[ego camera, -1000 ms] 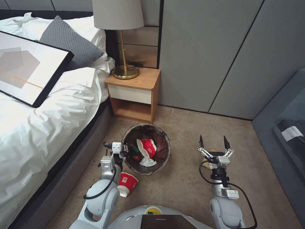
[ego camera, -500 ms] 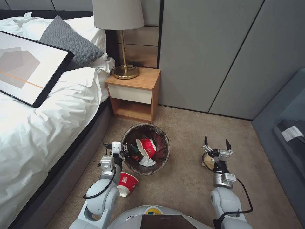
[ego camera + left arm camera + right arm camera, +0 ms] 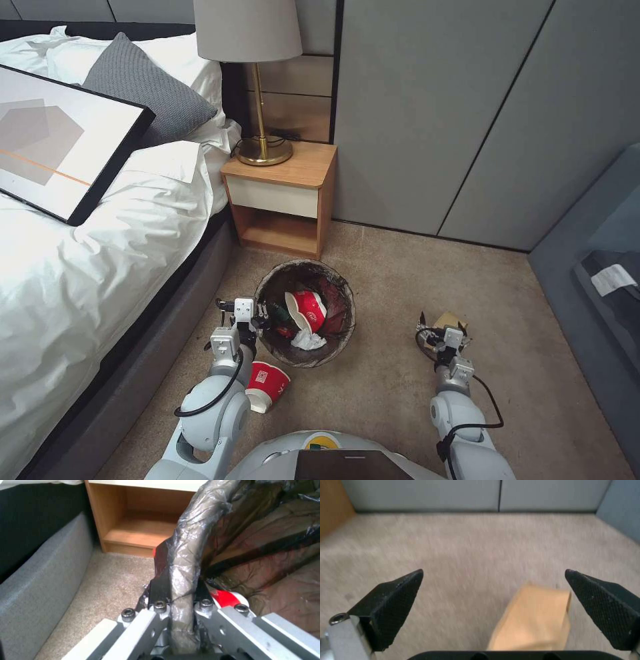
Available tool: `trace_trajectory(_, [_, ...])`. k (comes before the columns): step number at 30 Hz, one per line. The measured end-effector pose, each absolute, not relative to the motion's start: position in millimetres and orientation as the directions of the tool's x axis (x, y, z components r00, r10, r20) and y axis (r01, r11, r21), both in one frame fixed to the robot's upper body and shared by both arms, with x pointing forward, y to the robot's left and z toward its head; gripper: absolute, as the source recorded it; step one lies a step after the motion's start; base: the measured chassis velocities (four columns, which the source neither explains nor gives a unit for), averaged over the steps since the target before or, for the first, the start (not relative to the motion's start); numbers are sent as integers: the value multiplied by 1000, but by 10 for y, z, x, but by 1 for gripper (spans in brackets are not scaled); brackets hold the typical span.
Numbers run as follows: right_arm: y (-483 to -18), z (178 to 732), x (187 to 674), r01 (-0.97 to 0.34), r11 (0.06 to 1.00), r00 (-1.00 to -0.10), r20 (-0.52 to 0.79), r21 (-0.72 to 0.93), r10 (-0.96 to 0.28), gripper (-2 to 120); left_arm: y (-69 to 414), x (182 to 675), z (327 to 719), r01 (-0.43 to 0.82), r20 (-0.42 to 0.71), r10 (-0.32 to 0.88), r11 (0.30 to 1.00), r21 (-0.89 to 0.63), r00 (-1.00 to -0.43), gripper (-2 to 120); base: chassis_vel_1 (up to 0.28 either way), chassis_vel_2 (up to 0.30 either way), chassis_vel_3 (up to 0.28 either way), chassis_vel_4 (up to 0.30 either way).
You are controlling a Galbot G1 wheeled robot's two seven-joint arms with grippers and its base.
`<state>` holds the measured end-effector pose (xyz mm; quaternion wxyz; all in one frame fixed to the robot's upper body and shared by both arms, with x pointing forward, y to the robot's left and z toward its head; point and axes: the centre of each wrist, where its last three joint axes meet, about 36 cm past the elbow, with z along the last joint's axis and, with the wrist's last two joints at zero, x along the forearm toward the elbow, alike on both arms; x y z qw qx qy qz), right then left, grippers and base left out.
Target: Pick up the trash bin, then pick up the garbage from the floor and place it into the trash bin.
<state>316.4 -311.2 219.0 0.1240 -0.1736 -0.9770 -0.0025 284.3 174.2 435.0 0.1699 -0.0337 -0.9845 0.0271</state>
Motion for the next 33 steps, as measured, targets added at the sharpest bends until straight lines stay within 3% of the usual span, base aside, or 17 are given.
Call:
trace_trajectory(12, [-3343,1735,3203,389,920,-857,346,-49,381,100,1737,2832,4348,61,335,79,996,-63,-939,0,0,0,0,0])
trace_trajectory(33, [-3596,1552,3439,448,893,-809,404,-46,426,100,1727,2833,4346,68,334,85,996,-61,-939,0,0,0,0,0])
